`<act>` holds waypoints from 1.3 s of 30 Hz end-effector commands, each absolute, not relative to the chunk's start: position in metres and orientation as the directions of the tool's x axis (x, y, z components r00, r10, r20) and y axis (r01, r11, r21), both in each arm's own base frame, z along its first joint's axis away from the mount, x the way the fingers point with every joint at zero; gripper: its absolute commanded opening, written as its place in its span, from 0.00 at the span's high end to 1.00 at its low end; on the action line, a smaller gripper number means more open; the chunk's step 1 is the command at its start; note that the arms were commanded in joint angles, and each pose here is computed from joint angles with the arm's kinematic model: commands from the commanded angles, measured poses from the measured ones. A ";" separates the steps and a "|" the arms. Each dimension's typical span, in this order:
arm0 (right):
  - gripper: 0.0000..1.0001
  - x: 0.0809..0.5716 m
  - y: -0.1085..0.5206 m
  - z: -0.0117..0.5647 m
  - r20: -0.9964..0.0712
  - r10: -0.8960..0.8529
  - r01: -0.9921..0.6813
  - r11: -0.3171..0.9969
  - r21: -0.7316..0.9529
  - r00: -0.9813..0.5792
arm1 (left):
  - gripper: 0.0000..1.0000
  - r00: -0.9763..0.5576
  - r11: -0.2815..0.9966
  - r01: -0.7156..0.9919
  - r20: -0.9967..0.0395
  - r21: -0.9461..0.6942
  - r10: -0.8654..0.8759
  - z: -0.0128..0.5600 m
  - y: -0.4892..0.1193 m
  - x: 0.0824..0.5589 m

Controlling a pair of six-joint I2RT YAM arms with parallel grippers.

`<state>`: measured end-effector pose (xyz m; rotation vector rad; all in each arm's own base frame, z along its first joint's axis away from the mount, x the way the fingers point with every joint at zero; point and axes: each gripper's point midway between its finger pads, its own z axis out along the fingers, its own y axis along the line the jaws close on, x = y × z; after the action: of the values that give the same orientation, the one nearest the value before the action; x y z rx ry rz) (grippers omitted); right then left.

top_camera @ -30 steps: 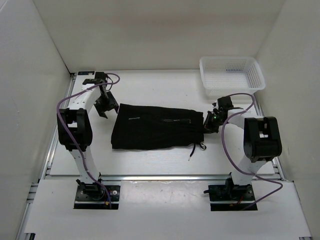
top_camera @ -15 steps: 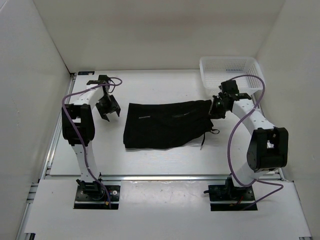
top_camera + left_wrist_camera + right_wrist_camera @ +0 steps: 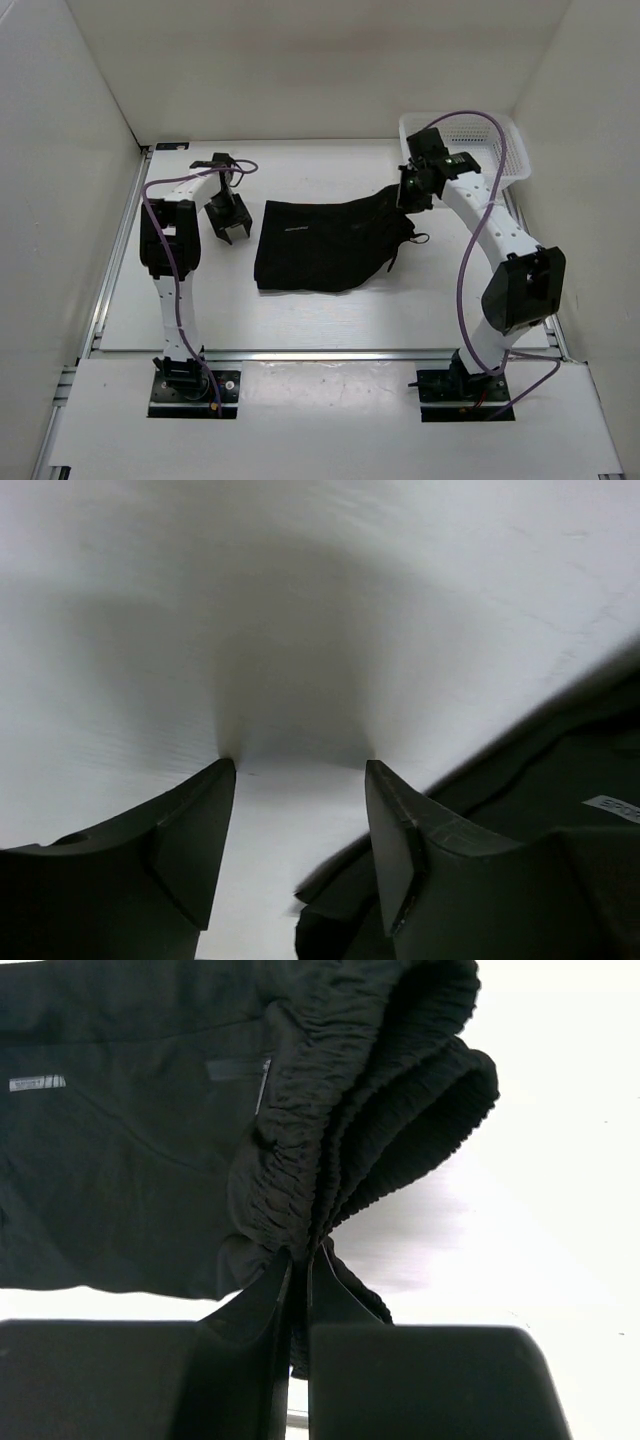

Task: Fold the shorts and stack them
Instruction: Fold the shorts

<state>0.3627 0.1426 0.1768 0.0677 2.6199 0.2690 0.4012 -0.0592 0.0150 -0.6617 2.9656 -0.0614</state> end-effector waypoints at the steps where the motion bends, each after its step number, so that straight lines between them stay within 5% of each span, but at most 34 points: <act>1: 1.00 0.372 0.156 0.198 -0.521 0.032 -0.048 0.989 0.139 -0.853 | 0.36 -0.905 0.911 -0.395 -0.117 -0.118 -0.408 0.018 -0.072 0.419; 19: 1.00 0.360 0.363 0.201 -0.542 -0.303 -0.442 0.885 0.144 -0.784 | 0.57 -0.931 0.919 -0.345 -0.056 -0.191 -0.361 0.008 -0.106 0.402; 39: 1.00 0.328 0.475 0.177 -0.548 -0.350 -0.604 0.692 0.395 -0.760 | 0.56 -0.932 0.926 -0.338 -0.081 -0.169 -0.354 0.009 -0.101 0.406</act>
<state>0.3299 0.4467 0.1626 -0.7141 2.5420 0.6356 0.4019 -0.0970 0.0137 -0.5751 2.9962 -0.2335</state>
